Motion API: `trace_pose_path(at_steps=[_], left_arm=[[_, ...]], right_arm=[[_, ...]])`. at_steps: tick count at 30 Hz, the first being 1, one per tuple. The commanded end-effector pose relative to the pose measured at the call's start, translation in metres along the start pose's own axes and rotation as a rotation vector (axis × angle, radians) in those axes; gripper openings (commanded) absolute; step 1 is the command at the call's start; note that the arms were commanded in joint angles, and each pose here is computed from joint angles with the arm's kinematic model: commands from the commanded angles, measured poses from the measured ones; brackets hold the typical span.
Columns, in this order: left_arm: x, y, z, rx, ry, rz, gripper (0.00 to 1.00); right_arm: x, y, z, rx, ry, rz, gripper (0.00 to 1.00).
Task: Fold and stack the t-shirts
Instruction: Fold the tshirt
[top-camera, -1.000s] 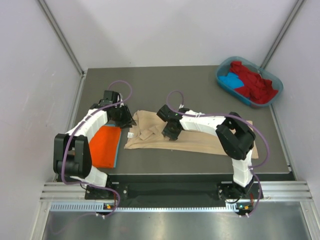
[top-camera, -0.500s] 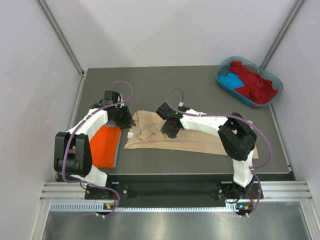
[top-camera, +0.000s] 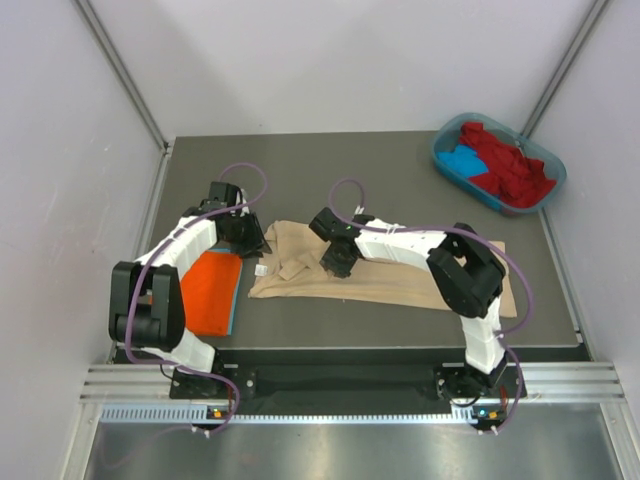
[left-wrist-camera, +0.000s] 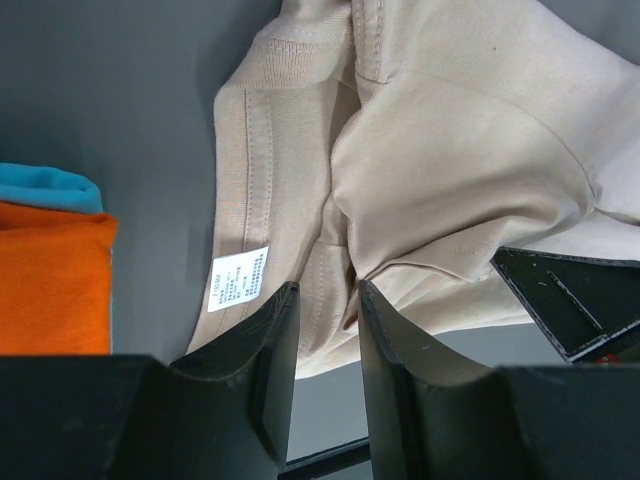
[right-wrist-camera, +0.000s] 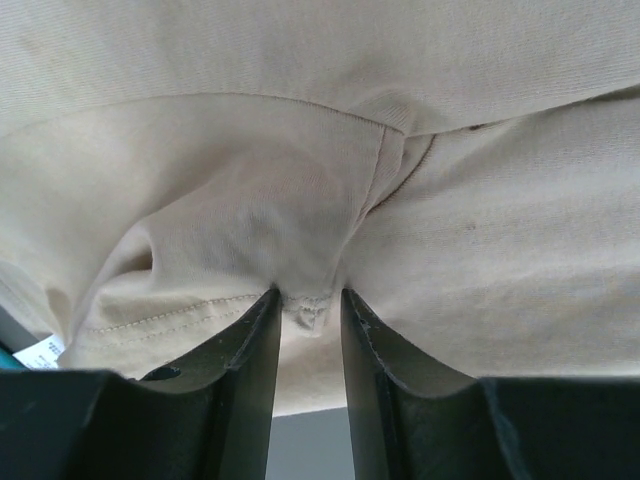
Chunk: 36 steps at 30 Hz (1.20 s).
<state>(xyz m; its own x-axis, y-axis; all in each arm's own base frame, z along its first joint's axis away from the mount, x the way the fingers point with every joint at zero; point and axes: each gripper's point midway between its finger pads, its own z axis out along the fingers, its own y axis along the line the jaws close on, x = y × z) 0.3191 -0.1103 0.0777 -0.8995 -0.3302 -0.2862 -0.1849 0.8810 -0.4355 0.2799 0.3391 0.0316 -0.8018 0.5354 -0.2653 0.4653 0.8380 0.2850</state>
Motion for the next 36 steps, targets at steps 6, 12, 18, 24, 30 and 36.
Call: trace_pose_path(at_steps=[6, 12, 18, 24, 30, 36], left_arm=[[-0.014, -0.003, -0.003, 0.003, -0.047, 0.016, 0.35], [-0.013, 0.000, -0.003, -0.010, -0.045, 0.014, 0.35], [-0.011, 0.009, 0.000, -0.058, -0.033, 0.003, 0.35], [-0.010, 0.018, 0.004, -0.103, -0.023, -0.003, 0.35], [-0.012, 0.018, 0.000, -0.114, -0.034, 0.011, 0.36], [-0.018, 0.009, -0.005, -0.078, -0.043, 0.035, 0.37]], right_arm=[[0.004, 0.019, -0.001, -0.050, -0.016, 0.006, 0.22], [-0.007, 0.013, -0.008, -0.050, -0.057, -0.022, 0.00], [-0.026, -0.006, -0.034, -0.030, -0.112, -0.059, 0.00], [-0.023, -0.033, -0.038, 0.012, -0.090, -0.102, 0.00], [-0.020, -0.048, -0.033, 0.031, -0.063, -0.134, 0.00], [-0.016, -0.050, -0.034, 0.003, -0.044, -0.137, 0.00]])
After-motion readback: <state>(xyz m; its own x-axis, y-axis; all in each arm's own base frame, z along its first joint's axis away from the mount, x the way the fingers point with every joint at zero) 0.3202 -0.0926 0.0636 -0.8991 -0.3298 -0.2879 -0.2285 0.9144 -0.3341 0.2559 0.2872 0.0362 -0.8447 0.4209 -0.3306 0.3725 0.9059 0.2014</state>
